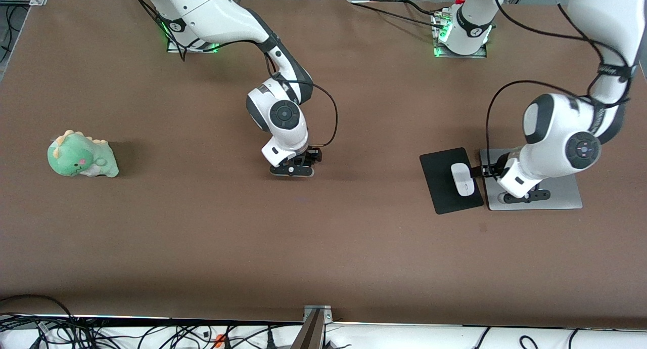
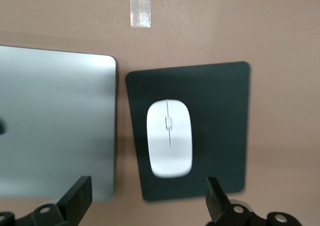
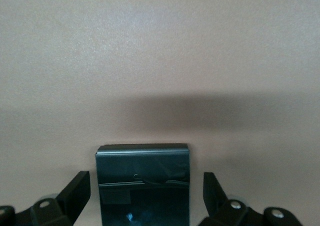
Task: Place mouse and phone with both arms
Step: 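Lower the mouse onto the black pad and open the left gripper, then raise the left gripper away from the pad while the right gripper lifts the phone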
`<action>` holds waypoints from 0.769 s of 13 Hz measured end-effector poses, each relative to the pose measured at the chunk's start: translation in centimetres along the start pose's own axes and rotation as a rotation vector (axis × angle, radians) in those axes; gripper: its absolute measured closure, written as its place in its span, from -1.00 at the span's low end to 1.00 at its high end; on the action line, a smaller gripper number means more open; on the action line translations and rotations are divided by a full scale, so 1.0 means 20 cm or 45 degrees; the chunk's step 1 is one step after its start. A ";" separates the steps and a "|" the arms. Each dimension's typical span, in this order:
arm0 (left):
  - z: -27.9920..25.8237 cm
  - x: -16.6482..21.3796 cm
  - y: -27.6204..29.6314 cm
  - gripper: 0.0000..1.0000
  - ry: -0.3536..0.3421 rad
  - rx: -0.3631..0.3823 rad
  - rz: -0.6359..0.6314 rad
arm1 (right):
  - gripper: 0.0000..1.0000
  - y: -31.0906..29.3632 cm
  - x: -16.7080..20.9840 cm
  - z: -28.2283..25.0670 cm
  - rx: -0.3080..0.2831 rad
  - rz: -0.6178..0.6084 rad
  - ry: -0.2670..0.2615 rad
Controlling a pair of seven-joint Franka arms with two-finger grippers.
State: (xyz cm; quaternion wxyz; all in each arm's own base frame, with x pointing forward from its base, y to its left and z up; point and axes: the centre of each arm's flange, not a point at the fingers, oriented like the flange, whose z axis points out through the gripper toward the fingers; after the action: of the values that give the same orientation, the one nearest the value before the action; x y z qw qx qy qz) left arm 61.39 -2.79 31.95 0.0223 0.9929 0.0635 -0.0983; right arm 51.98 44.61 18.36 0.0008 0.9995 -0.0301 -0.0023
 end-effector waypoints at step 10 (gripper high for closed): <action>-0.97 -0.26 0.02 -1.00 0.175 0.048 0.098 | -0.62 -0.06 -0.06 0.06 -0.049 -0.074 0.055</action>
State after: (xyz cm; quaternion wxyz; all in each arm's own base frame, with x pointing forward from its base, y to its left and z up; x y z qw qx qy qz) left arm 60.04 -2.65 52.07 0.0030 0.9992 0.0250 -0.0300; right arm 50.91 45.91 17.23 0.0208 0.9996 -0.0010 0.0188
